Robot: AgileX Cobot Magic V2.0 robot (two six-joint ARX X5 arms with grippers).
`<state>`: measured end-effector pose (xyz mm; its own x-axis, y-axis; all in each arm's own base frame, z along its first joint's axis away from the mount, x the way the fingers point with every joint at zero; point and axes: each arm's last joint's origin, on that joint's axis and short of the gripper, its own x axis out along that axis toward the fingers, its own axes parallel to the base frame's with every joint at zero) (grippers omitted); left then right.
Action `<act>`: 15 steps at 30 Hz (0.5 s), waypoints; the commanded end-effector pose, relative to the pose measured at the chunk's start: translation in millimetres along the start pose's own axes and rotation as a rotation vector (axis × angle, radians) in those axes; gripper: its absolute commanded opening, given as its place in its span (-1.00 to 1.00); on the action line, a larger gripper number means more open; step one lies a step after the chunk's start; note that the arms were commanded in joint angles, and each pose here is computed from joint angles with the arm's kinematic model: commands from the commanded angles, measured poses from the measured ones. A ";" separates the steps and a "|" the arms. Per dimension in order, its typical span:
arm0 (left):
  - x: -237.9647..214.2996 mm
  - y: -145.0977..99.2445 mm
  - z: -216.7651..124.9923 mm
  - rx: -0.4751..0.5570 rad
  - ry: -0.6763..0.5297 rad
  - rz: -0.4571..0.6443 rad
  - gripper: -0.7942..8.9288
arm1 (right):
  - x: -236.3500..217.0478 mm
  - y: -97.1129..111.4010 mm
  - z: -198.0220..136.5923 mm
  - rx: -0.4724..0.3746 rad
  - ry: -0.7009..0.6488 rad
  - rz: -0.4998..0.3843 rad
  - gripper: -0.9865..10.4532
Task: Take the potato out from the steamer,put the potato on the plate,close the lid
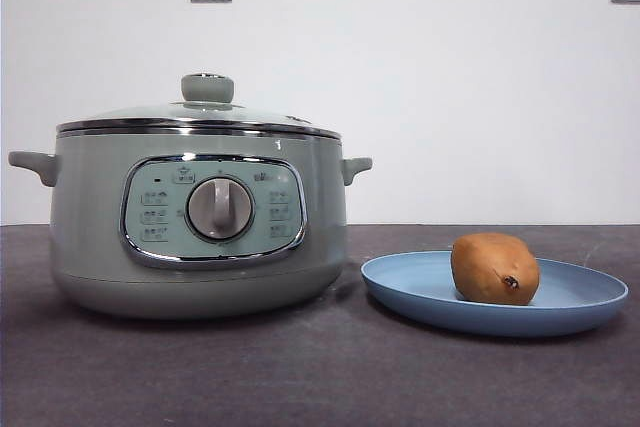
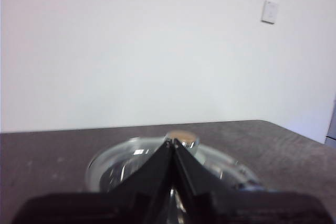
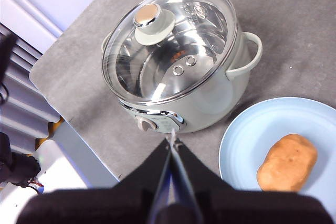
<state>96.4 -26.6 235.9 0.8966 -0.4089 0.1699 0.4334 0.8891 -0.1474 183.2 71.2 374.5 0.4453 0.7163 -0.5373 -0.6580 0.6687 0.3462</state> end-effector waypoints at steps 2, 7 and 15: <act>-8.2 5.6 -18.2 -0.018 -0.017 0.036 -0.84 | -0.8 0.7 0.8 -0.011 -0.007 0.000 -0.83; -14.4 10.7 -38.8 -0.059 0.041 0.082 -0.84 | -0.8 0.7 0.8 -0.011 -0.007 0.001 -0.83; -16.1 16.0 -61.2 -0.089 0.115 0.115 -0.84 | -0.8 0.7 0.8 -0.011 -0.007 0.000 -0.83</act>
<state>93.3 -18.8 177.6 0.9395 -0.3390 0.0498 0.3411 0.9119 -0.2283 183.2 71.2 374.5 0.4453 0.7163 -0.5373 -0.6580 0.6687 0.3462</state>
